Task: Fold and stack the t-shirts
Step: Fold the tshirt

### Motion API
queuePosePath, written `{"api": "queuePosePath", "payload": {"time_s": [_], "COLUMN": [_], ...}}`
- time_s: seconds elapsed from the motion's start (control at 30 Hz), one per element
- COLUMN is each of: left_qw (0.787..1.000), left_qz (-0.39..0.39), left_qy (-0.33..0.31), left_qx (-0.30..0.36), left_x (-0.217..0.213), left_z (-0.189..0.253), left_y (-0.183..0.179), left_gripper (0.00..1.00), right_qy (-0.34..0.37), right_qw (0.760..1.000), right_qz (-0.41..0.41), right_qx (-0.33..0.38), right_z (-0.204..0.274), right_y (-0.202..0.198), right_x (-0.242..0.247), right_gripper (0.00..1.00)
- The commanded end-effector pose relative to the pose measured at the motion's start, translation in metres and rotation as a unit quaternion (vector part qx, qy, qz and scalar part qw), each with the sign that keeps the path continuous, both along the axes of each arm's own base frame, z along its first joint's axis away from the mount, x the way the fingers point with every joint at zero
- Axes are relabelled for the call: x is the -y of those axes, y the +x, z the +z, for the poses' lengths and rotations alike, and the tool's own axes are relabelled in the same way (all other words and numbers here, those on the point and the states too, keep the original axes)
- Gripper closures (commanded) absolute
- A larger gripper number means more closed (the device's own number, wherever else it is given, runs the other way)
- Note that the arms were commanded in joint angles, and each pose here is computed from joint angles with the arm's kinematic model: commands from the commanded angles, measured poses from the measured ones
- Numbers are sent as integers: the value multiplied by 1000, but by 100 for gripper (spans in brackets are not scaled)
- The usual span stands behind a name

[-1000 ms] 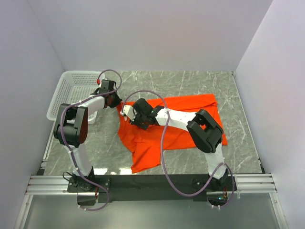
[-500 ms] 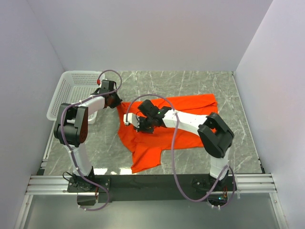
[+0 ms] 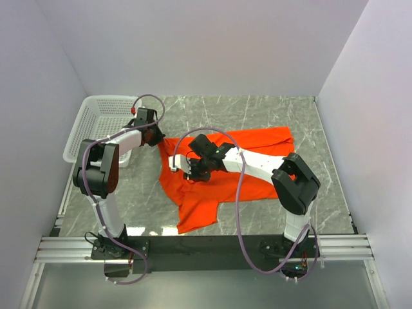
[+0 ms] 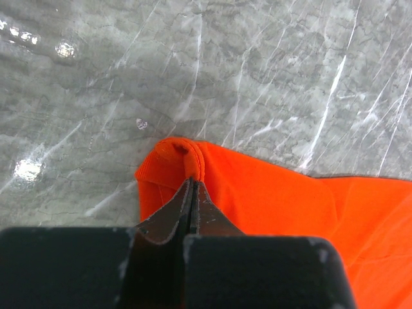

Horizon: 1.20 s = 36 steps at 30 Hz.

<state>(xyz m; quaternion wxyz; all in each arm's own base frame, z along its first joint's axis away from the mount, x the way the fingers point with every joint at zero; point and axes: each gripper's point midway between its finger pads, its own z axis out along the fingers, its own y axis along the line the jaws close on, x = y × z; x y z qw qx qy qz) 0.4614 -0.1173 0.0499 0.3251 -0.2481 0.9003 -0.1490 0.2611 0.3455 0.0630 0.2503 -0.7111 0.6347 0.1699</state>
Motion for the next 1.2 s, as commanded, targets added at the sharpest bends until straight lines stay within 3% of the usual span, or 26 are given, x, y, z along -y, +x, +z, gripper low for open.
{"api": "queuePosePath", "payload": {"time_s": [0.0,0.13,0.23,0.33,0.37,0.53,0.7,0.8,0.83,0.97,1.07,1.1,1.17], "left_qw": [1000,999,996,988,984,971,944,931,935,946,951,949,949], "left_qz": [-4,-12,-25,-61,-70,-98,-137,-131,-119,-66,-117,-145,-158], "left_qy": [-3,-9,-18,-37,-37,-26,32,58,62,65,26,4,-28], "left_qx": [29,48,83,134,158,216,300,336,329,310,286,281,270], "left_x": [1,3,8,19,21,26,18,3,-3,-31,-16,-5,5], "left_z": [17,31,55,87,102,144,199,218,208,193,180,177,170], "left_y": [12,13,14,11,9,-8,-43,-69,-77,-102,-126,-133,-144], "left_gripper": [99,99,90,77,68,60,53,29,2,1,2,4,7], "right_qy": [18,59,100,124,117,120,100,67,59,33,26,27,52], "right_qw": [1000,996,989,981,979,975,969,962,957,929,879,841,808], "right_qz": [-19,-61,-112,-146,-167,-184,-224,-263,-285,-369,-476,-540,-586], "right_qx": [8,7,-6,-12,-22,-22,-27,-20,-16,-15,11,4,26], "right_z": [18,53,84,107,106,114,100,83,79,55,52,48,60], "right_y": [8,25,46,60,63,48,24,11,10,6,32,42,70], "right_x": [-1,14,41,79,102,159,218,256,271,315,349,361,377], "right_gripper": [64,61,61,61,60,59,57,56,56,56,56,56,56]}}
